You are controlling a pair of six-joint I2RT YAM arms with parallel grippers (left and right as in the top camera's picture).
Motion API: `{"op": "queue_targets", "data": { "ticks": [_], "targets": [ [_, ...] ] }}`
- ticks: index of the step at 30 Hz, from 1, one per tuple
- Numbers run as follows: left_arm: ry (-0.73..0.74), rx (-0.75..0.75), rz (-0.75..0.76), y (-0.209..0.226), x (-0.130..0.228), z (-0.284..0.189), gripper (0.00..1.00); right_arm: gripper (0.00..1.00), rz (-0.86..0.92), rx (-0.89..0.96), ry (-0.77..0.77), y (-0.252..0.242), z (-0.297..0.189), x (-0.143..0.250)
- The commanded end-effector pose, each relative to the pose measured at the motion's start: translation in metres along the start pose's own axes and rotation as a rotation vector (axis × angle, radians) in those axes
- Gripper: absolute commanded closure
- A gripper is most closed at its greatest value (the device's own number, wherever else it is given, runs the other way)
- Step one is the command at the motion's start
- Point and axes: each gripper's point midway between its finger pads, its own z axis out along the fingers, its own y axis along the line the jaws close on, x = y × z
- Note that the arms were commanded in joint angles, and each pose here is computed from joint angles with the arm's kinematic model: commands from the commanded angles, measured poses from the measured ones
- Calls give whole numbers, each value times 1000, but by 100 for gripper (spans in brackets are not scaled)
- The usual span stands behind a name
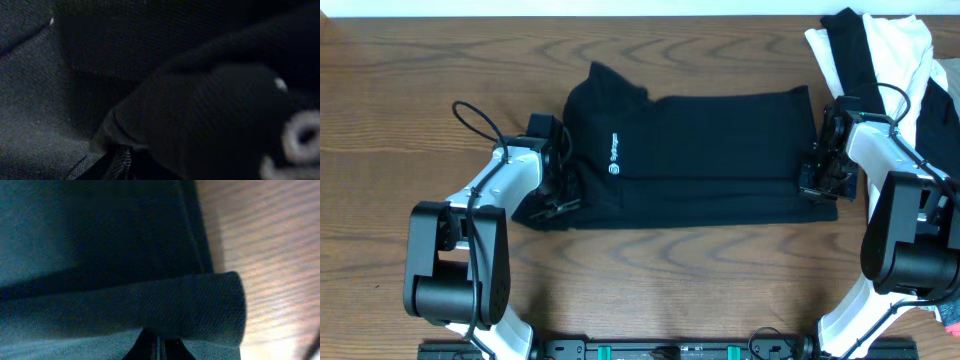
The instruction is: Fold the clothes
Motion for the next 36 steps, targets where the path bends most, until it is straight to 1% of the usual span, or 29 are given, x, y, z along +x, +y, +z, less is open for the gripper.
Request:
{"op": "queue_targets", "data": {
  "ticks": [1, 6, 9, 12, 15, 18, 19, 20, 21, 22, 23, 24, 26, 28, 30, 33, 36],
  "targets": [
    [148, -92, -19, 25, 36, 26, 57, 97, 60, 175, 63, -36, 23, 13],
    [156, -96, -20, 26, 38, 25, 57, 99, 62, 135, 67, -28, 22, 13],
    [136, -87, -18, 24, 35, 20, 59, 99, 61, 100, 53, -21, 16, 11],
    [76, -58, -12, 18, 27, 1, 60, 99, 57, 59, -7, -16, -5, 5],
    [-33, -6, -1, 9, 15, -30, 60, 98, 60, 12, -126, -14, -42, -6],
    [-200, 72, 17, -2, 1, -72, 52, 94, 76, -22, -283, -16, -91, -16],
    [-258, 99, 23, -6, -3, -86, 45, 93, 75, -34, -333, -16, -106, -18],
    [-324, 130, 30, -10, -8, -101, 35, 91, 67, -51, -391, -15, -122, -21],
    [-384, 158, 36, -14, -13, -115, 22, 88, 57, -71, -440, -14, -136, -22],
    [-457, 192, 44, -18, -19, -131, 13, 84, 43, -92, -491, -12, -150, -23],
    [-521, 219, 60, -23, -26, -145, 10, 82, 26, -108, -529, -11, -161, -23],
    [-596, 247, 89, -29, -34, -161, 10, 81, 10, -119, -562, -10, -171, -22],
    [-714, 285, 133, -39, -50, -183, 10, 80, 8, -122, -596, -12, -182, -18],
    [-787, 315, 141, -47, -66, -194, 10, 81, 4, -125, -602, -12, -185, -15],
    [-841, 330, 173, -55, -87, -195, 12, 81, -1, -136, -585, -10, -183, -13],
    [-857, 321, 162, -57, -121, -182, 13, 82, -7, -143, -553, -8, -177, -8],
    [-798, 357, 168, -62, -151, -163, 13, 83, -9, -139, -526, -9, -173, -3]
  ]
}}
